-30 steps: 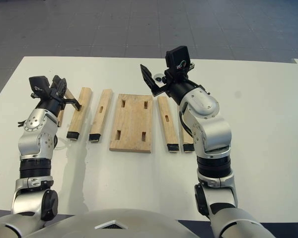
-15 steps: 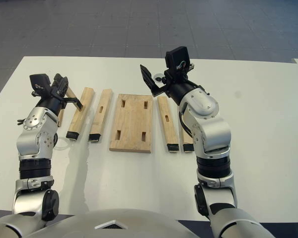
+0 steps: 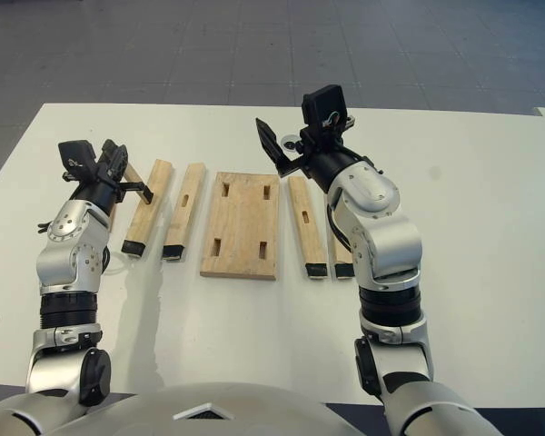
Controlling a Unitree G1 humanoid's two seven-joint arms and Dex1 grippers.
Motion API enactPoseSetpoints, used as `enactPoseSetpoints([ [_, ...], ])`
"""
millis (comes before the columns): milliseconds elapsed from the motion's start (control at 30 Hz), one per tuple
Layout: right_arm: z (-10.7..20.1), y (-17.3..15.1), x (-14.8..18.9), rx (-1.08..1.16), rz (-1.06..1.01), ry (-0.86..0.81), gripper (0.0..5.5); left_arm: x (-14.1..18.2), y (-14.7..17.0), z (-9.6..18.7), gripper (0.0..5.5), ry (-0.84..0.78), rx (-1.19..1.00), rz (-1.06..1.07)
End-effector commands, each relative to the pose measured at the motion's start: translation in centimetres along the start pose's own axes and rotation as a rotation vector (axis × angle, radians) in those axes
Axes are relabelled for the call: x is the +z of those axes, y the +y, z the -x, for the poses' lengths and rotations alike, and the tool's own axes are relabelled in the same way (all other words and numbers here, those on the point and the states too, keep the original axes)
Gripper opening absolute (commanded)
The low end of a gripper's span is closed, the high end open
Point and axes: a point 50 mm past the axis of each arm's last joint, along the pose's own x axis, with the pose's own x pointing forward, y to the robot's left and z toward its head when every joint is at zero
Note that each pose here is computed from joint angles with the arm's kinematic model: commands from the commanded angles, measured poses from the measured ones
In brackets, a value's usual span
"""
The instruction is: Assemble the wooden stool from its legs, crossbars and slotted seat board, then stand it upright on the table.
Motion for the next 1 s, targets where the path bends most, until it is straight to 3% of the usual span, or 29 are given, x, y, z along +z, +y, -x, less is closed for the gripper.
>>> enactPoseSetpoints([
  [33, -0.1, 0.2, 0.3, 0.001, 0.005, -0.017, 4.53, -1.0, 1.3, 0.2, 0.44, 0.051, 0.020, -0.062],
  [300, -0.1, 0.3, 0.3, 0.004, 0.005, -0.015, 4.53, -2.8, 1.3, 0.7, 0.44, 0.086, 0.024, -0.078],
  [733, -0.1, 0.2, 0.4, 0.003, 0.004, -0.017, 4.53, -13.4, 0.9, 5.9, 0.44, 0.403, 0.054, -0.025],
  [1000, -0.1, 0.2, 0.4, 0.001, 0.005, -0.015, 4.53, -16.1, 1.4, 8.0, 0.44, 0.480, 0.084, -0.019],
])
